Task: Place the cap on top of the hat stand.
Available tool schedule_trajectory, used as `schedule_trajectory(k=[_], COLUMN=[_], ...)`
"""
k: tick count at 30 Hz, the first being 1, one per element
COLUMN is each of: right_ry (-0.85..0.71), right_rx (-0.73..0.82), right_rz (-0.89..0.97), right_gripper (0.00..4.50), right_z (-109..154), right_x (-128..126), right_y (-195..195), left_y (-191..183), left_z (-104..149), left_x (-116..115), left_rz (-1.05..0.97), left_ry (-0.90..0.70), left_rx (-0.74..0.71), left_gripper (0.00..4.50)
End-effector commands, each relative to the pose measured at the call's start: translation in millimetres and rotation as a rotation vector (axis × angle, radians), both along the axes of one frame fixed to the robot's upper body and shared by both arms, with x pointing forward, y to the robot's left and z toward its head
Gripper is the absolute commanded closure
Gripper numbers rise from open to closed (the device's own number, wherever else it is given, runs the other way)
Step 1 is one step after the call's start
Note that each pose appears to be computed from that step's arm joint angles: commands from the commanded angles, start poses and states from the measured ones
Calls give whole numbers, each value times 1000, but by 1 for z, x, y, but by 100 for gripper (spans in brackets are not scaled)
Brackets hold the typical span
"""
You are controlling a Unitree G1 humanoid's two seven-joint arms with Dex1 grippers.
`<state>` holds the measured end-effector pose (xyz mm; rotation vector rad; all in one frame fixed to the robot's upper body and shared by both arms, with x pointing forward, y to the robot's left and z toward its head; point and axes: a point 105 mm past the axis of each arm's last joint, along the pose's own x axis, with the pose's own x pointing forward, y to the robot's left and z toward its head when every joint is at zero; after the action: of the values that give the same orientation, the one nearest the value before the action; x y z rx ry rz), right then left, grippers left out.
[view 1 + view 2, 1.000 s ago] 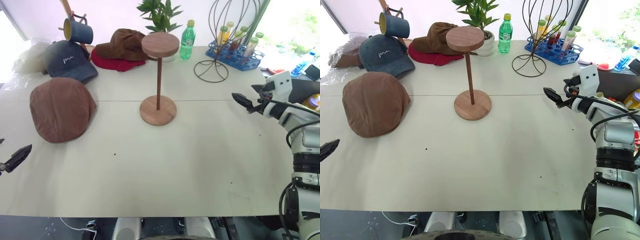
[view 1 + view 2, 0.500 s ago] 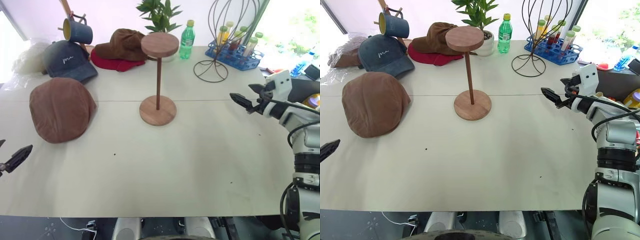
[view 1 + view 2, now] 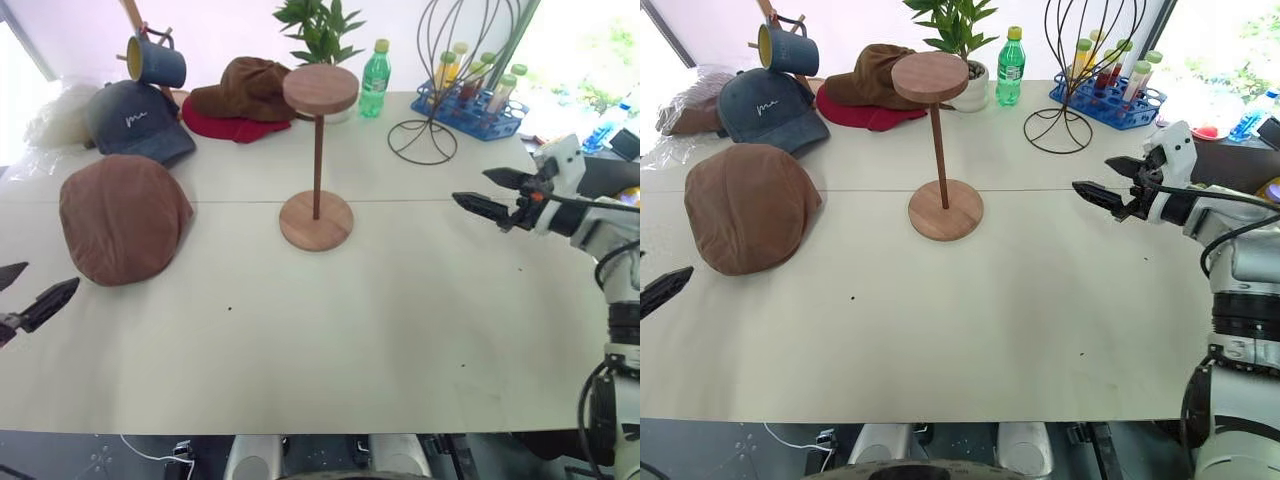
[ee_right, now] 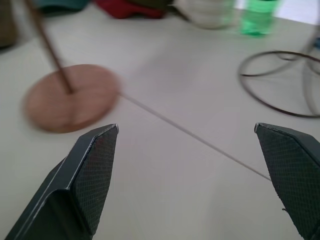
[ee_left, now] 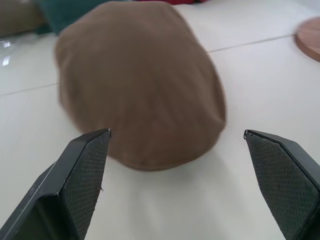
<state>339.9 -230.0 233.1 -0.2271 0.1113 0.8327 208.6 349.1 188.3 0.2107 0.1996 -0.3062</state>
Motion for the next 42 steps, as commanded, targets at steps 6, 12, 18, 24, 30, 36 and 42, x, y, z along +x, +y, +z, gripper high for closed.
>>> schedule_trajectory(k=[6, 12, 18, 24, 30, 36, 42], right_ry=[47, 50, 71, 58, 38, 32, 12], right_rx=[-60, -53, -58, -54, -39, -30, -27], right_rz=[604, 657, 657, 624, 592, 583, 565], right_gripper=[0, 0, 0, 0, 0, 0, 0], right_z=[59, 65, 62, 61, 64, 63, 66], right_x=[-91, -104, -109, -107, -106, -108, -106], right_y=[74, 90, 91, 95, 98, 102, 103], left_y=[-7, 20, 20, 8, 1, -7, -18], left_z=[-34, -53, -60, -74, -84, -87, -91], left_x=[-21, -8, 19, 39, 65, 95, 105], left_rz=[-151, -4, 49, -7, -40, -21, -35], left_ry=[164, 79, -112, -211, -248, -298, -393], left_rx=[353, 651, 843, 939, 1021, 1127, 1270], left_gripper=[4, 4, 4, 4, 4, 4, 4])
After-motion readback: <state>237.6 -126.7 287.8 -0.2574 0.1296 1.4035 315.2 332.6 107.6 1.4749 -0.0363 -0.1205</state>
